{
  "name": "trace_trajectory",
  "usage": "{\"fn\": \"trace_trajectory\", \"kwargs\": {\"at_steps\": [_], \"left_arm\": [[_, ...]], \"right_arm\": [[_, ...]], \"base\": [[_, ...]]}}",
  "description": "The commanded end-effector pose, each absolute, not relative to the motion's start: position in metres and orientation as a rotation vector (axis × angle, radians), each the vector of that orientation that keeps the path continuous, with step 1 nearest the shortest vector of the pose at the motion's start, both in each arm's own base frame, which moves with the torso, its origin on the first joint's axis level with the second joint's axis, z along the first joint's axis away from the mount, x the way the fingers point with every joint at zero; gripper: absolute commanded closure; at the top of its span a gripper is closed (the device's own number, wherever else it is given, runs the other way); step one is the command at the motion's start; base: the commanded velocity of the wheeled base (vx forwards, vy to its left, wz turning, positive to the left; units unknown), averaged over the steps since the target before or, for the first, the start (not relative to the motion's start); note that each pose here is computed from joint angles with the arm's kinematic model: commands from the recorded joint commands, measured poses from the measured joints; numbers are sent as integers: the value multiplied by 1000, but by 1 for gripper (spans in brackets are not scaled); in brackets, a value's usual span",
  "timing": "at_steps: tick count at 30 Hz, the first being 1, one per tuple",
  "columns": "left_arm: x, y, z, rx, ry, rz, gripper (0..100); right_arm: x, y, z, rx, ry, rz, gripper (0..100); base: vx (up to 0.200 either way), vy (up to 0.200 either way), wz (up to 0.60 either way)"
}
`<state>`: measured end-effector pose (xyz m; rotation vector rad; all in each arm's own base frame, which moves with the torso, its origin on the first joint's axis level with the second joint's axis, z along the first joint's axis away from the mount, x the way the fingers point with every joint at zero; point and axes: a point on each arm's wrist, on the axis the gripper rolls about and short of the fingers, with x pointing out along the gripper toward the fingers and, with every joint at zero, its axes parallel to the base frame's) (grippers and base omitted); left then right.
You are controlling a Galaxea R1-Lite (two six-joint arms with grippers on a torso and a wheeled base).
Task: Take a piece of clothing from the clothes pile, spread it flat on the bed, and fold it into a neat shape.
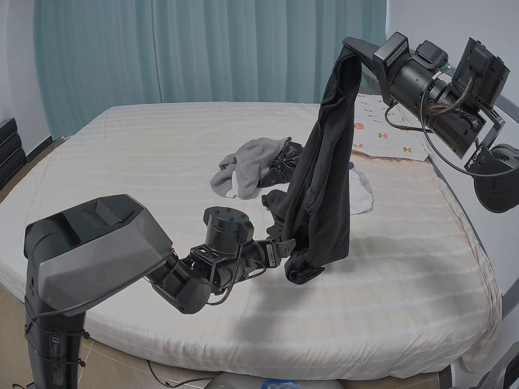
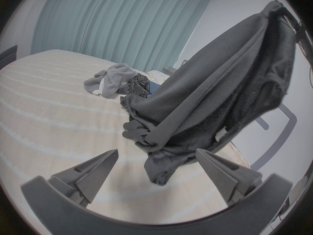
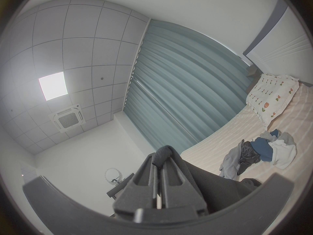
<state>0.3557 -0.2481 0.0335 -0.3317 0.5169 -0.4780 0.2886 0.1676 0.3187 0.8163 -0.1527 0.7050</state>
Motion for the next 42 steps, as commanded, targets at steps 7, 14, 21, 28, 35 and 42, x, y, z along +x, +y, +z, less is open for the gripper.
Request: {"fn": "trace_trajectory", "kwargs": {"at_steps": [7,14,21,28,35,42], "left_arm": [[401,-271,-5,-341,534,-448,0],[421,-277,-18,-342,553,-412,100],[430,-264,-9,-457,566,-315,100],[401,-222,37,-470,597,-283,100],[363,-177,126,-561,527,-305,100],[325,-141,219,-677,495,-240,100]], "right_arm": [[278,162,329,825,-183,715,100],[278,160,327,826,-176,710,100],[290,150,312,812,-144,660,100],[303,143,288,824,-67,610,100],[333,149,228,798,109,553,100],[374,172,177,800,166,462,100]], "base": [[0,0,0],[0,0,0],[0,0,0],[0,0,0],[0,0,0],[0,0,0]]}}
